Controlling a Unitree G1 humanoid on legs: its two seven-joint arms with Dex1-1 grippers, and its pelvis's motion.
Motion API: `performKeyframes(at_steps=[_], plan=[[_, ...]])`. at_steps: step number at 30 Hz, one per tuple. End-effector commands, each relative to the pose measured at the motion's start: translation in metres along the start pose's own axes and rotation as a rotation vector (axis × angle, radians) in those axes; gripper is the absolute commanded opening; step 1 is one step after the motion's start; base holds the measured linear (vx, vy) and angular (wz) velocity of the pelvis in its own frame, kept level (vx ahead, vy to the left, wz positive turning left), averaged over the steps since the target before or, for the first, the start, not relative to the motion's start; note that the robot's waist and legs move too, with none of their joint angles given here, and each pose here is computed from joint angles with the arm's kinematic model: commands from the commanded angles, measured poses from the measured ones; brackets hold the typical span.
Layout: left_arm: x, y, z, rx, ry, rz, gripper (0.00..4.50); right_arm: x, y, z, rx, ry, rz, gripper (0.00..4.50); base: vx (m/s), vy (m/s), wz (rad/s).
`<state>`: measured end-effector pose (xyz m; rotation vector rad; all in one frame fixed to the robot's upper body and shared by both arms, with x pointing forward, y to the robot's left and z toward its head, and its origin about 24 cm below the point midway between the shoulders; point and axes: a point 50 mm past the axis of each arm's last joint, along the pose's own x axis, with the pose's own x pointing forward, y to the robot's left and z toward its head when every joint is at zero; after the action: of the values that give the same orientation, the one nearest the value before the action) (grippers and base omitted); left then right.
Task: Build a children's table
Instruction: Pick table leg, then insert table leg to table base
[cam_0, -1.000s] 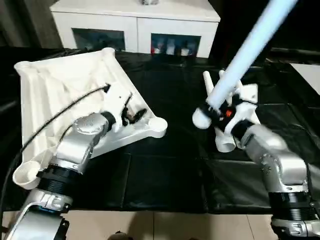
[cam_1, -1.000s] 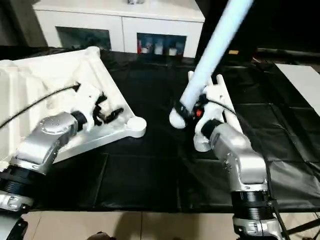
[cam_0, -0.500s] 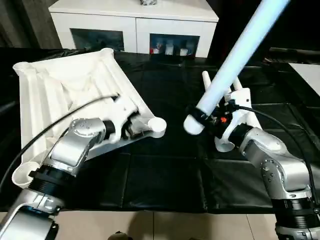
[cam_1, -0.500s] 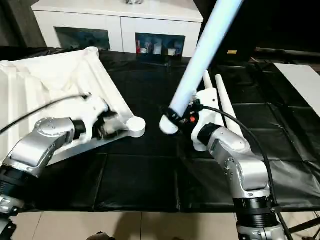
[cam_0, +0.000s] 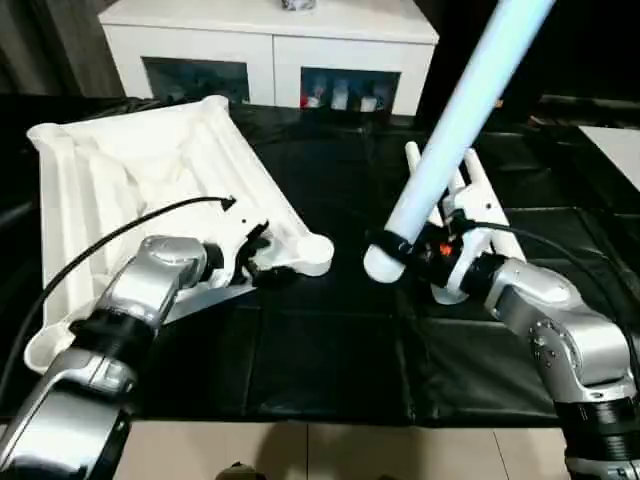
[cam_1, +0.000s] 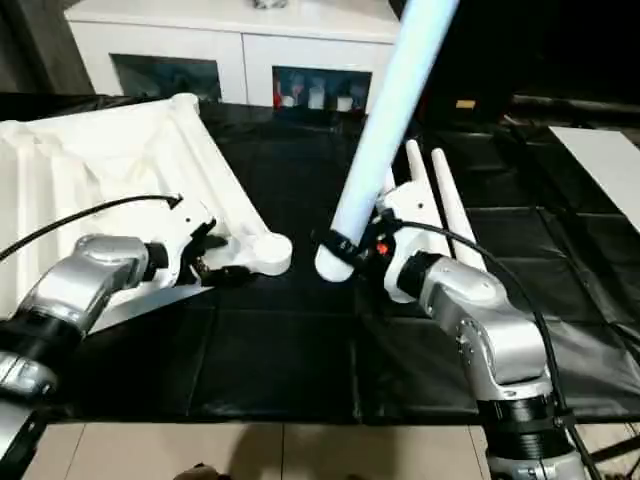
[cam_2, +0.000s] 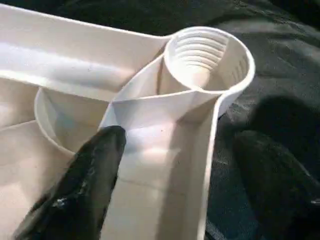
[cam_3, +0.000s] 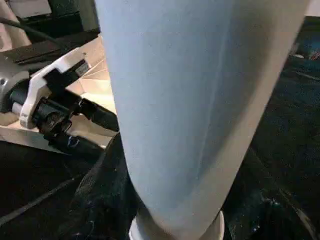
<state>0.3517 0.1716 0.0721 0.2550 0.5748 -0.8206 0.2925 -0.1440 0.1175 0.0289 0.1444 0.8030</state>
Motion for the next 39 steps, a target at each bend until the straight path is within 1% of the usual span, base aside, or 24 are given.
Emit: performKeyframes(at_steps=[1, 2, 4, 5, 6, 9, 10, 11, 12, 17, 18, 19, 20, 23, 24, 30, 31, 32, 34, 39], plan=[[-0.001, 0.004, -0.001, -0.027, 0.011, 0.017, 3.41, -0.002, 0.0, 0.004, -0.016, -0.007, 0.012, 1.88, 0.0, 0.0, 0.0], [-0.001, 0.005, -0.002, -0.016, 0.022, 0.013, 3.3, -0.002, 0.0, 0.004, -0.017, -0.006, 0.012, 1.88, 0.0, 0.0, 0.0], [-0.002, 0.006, -0.004, 0.002, 0.051, 0.0, 3.3, -0.002, -0.001, 0.004, -0.019, -0.005, 0.008, 1.88, 0.0, 0.0, 0.0], [-0.003, 0.006, -0.004, 0.023, 0.068, -0.004, 3.08, -0.001, -0.001, 0.004, -0.019, -0.005, 0.005, 1.88, 0.0, 0.0, 0.0], [-0.004, 0.007, -0.005, 0.032, 0.078, -0.006, 3.08, -0.001, -0.001, 0.004, -0.024, -0.002, 0.007, 1.88, 0.0, 0.0, 0.0], [-0.006, 0.008, -0.007, 0.059, 0.104, -0.002, 2.81, -0.001, -0.001, 0.003, -0.023, -0.002, 0.007, 1.88, 0.0, 0.0, 0.0], [-0.007, 0.007, -0.008, 0.067, 0.117, -0.01, 2.81, 0.0, 0.0, 0.002, -0.024, -0.001, 0.008, 1.88, 0.0, 0.0, 0.0], [-0.008, 0.007, -0.009, 0.07, 0.121, -0.014, 2.81, 0.0, 0.0, 0.002, -0.025, -0.001, 0.008, 1.88, 0.0, 0.0, 0.0], [-0.008, 0.007, -0.009, 0.073, 0.122, -0.016, 2.58, 0.0, 0.0, 0.002, -0.025, -0.001, 0.008, 1.88, 0.0, 0.0, 0.0], [-0.008, 0.005, -0.008, 0.104, 0.135, -0.028, 2.38, 0.002, 0.0, 0.002, -0.027, 0.002, 0.016, 1.88, 0.0, 0.0, 0.0], [-0.008, 0.005, -0.008, 0.104, 0.134, -0.025, 2.13, 0.002, 0.0, 0.002, -0.028, 0.002, 0.017, 1.88, 0.0, 0.0, 0.0], [-0.008, 0.004, -0.008, 0.107, 0.135, -0.027, 2.04, 0.002, 0.0, 0.002, -0.028, 0.002, 0.017, 1.88, 0.0, 0.0, 0.0], [-0.007, 0.003, -0.008, 0.117, 0.14, -0.034, 2.04, 0.002, 0.0, 0.002, -0.03, 0.002, 0.019, 1.88, 0.0, 0.0, 0.0], [-0.006, 0.002, -0.01, 0.131, 0.156, -0.032, 1.68, 0.003, 0.0, 0.003, -0.032, 0.001, 0.019, 1.88, 0.0, 0.0, 0.0], [-0.006, 0.002, -0.01, 0.131, 0.156, -0.032, 1.68, 0.003, 0.0, 0.003, -0.032, 0.001, 0.019, 1.88, 0.0, 0.0, 0.0], [-0.005, -0.003, -0.011, 0.141, 0.158, -0.043, 1.1, 0.003, -0.002, 0.004, -0.032, -0.003, 0.012, 1.88, 0.0, 0.0, 0.0], [-0.005, -0.003, -0.011, 0.146, 0.158, -0.039, 1.1, 0.003, -0.002, 0.004, -0.031, -0.002, 0.014, 1.88, 0.0, 0.0, 0.0], [-0.006, -0.003, -0.012, 0.149, 0.158, -0.036, 0.92, 0.003, -0.002, 0.004, -0.031, -0.002, 0.015, 1.88, 0.0, 0.0, 0.0], [-0.006, -0.004, -0.012, 0.152, 0.157, -0.031, 0.75, 0.003, -0.002, 0.004, -0.031, -0.002, 0.015, 1.88, 0.0, 0.0, 0.0], [-0.001, -0.028, -0.011, 0.163, 0.088, -0.107, 0.29, 0.002, -0.003, 0.003, -0.018, 0.009, 0.038, 1.88, 0.0, 0.0, 0.0]])
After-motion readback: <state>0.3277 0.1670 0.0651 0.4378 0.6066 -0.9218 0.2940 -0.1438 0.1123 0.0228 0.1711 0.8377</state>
